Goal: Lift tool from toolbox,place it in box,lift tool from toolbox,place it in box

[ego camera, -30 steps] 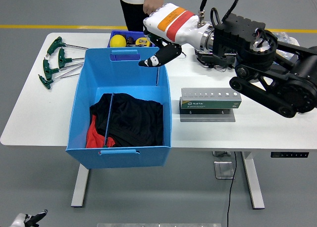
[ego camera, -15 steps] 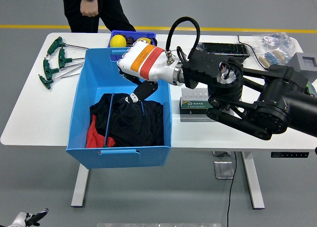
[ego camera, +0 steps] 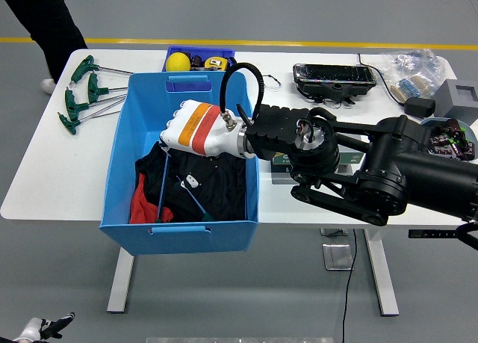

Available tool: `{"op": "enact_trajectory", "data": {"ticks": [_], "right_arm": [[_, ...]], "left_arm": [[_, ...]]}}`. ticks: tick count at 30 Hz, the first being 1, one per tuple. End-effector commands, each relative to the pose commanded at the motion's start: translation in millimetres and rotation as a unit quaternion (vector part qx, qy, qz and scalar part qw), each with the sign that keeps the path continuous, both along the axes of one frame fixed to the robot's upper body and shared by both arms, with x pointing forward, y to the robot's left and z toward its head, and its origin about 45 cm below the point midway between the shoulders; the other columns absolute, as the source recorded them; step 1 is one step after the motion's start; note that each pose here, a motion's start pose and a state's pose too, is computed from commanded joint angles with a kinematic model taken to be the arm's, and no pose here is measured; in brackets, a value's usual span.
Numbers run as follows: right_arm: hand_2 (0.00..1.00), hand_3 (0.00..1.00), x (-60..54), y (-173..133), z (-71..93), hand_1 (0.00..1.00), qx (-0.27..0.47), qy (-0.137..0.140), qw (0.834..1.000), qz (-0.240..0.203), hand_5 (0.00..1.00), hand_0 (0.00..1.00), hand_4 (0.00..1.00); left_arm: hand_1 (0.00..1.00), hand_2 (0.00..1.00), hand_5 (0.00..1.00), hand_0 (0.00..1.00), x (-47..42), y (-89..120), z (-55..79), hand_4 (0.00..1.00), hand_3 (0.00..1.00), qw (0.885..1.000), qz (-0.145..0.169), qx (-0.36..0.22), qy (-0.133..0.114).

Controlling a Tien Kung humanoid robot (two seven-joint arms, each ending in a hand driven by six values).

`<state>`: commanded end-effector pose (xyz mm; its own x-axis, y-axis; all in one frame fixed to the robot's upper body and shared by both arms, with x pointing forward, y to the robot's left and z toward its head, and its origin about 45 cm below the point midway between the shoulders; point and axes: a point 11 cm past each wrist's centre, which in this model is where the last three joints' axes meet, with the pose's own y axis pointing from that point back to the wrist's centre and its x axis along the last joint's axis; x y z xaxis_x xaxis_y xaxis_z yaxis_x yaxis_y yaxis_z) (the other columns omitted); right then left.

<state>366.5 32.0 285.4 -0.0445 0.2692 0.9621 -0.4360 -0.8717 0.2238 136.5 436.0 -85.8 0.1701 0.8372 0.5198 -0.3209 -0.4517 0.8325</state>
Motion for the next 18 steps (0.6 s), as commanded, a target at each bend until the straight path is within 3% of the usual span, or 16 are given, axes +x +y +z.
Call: {"op": "enact_trajectory", "data": {"ticks": [2,3,8,10,18], "right_arm": [[0.734,0.851,1.3,-1.3,-0.1,0.626,-0.001,-0.003,1.000,-0.002,0.620,0.543,0.906],[0.829,0.943,2.1,-2.1,0.0,0.739,-0.001,-0.004,1.000,-0.003,0.607,0.699,0.911],[0.829,0.943,9.2,-11.1,-1.4,0.739,-0.006,-0.004,1.000,-0.017,0.607,0.699,0.911],[0.864,0.936,13.3,-17.0,-2.4,0.768,-0.008,-0.002,1.000,-0.027,0.607,0.756,0.924],[0.861,0.903,40.2,-69.1,3.6,0.773,0.059,0.050,0.992,-0.103,0.612,0.765,0.931]], "left_arm": [[0.536,0.660,0.713,0.634,0.4,-0.2,0.0,0.738,0.695,1.000,0.000,0.000,-0.001],[0.536,0.659,0.713,0.633,0.4,-0.3,0.0,0.738,0.695,1.000,0.000,0.000,-0.001],[0.536,0.659,0.713,0.633,-0.3,-0.8,-0.4,0.738,0.695,1.000,0.001,-0.001,0.000],[0.535,0.659,0.713,0.635,-0.7,-1.0,-0.6,0.737,0.693,1.000,0.001,-0.002,0.001],[0.534,0.659,0.712,0.628,-2.4,-1.6,-1.3,0.737,0.694,1.000,0.004,-0.003,0.001]]}}
